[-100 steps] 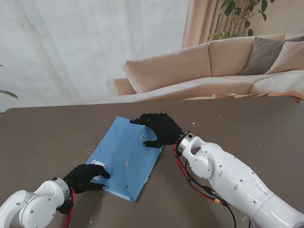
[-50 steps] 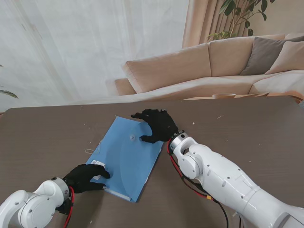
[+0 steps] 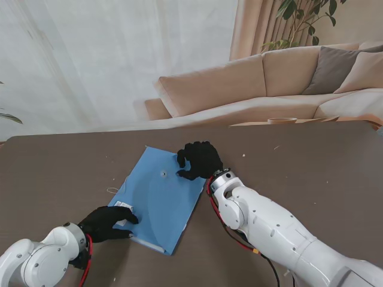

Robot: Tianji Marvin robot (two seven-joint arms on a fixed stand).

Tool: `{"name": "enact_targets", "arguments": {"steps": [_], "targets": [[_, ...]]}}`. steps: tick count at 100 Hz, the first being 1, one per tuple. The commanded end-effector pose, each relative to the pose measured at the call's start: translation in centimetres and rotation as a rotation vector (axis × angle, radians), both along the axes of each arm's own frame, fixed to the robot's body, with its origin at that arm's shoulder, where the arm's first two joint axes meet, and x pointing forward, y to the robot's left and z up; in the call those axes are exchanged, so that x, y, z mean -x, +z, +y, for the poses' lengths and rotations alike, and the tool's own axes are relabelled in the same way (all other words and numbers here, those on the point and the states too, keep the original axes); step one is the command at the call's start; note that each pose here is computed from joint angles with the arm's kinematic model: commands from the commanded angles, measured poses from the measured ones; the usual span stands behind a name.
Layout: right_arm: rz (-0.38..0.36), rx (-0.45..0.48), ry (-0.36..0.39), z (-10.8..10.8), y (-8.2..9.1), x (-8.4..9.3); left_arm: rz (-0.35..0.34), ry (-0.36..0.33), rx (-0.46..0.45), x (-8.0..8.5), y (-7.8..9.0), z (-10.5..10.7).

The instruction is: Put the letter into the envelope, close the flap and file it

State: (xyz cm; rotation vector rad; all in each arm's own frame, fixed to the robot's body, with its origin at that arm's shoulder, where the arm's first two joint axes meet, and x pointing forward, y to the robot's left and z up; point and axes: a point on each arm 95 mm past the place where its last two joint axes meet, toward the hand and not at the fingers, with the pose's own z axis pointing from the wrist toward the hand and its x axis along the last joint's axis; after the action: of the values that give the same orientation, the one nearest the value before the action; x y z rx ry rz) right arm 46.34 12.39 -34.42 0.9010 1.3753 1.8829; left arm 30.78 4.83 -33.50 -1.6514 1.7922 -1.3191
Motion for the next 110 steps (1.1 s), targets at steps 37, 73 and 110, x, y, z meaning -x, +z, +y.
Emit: {"name": "enact_targets", "arguments": {"steps": [37,73,110], "targets": [[0.152,0.066,0.109,1.5,-0.9,2.5,0.011,-0.009,0.022,0.4,0.1,-0.2],[0.24,0.132,0.138,2.5,-3.0,2.8,-0.107,-0.008,0.094,0.4,2.4,0.3],[0.275,0.128,0.156,3.6,-3.1,2.6,-0.139,-0.106,-0.052,-0.2,0.9,-2.1]]}}
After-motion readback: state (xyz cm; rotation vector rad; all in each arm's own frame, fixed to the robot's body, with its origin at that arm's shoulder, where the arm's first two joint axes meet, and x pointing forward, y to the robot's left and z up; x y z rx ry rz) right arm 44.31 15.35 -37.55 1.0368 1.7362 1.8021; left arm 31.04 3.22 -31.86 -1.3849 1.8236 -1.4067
